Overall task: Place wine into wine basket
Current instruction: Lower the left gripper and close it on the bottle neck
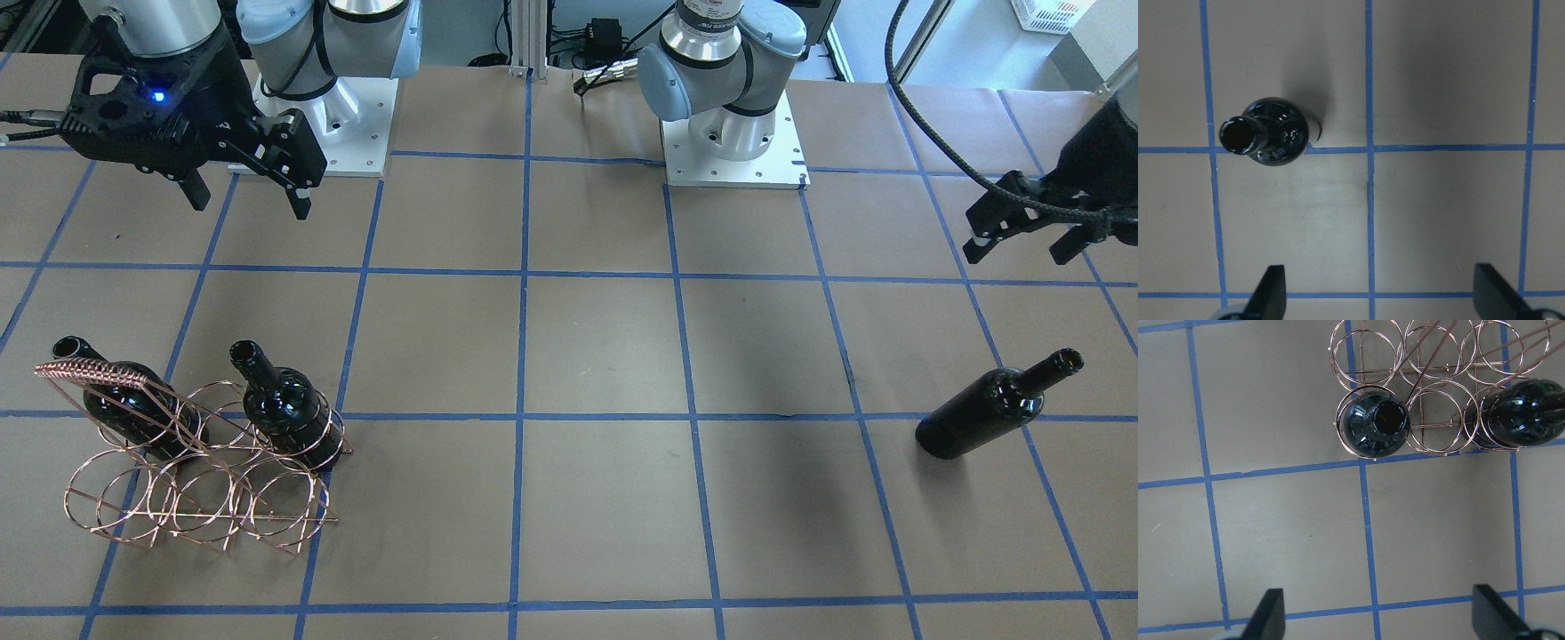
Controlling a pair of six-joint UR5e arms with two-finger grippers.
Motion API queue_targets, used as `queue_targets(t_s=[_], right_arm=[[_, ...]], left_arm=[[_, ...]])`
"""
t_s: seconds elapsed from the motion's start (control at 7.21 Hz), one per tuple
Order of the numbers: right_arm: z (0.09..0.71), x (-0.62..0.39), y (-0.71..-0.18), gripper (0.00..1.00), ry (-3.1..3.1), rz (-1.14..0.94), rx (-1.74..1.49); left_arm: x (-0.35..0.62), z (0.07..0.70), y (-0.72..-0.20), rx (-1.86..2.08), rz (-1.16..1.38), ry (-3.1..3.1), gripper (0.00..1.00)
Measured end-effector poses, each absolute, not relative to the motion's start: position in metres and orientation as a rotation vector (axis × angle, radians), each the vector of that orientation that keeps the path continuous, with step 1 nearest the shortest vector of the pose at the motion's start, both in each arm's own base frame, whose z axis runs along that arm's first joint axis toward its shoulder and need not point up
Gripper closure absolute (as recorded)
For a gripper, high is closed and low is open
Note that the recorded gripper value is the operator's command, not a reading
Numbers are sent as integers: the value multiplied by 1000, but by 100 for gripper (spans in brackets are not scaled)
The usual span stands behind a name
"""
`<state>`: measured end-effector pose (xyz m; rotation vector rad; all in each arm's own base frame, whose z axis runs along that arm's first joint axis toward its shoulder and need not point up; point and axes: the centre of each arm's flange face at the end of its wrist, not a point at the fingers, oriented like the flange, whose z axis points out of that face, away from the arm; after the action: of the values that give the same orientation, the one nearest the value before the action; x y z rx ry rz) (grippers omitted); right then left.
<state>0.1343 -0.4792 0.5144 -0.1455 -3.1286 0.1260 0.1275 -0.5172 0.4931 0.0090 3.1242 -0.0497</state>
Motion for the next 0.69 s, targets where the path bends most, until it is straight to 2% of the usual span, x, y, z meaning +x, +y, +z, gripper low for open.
queue_targets(t_s=[0.69], right_arm=[[515,134,-479,0,-3127,126,-141]], left_arm=[[199,434,-563,137,-58,3117,0]])
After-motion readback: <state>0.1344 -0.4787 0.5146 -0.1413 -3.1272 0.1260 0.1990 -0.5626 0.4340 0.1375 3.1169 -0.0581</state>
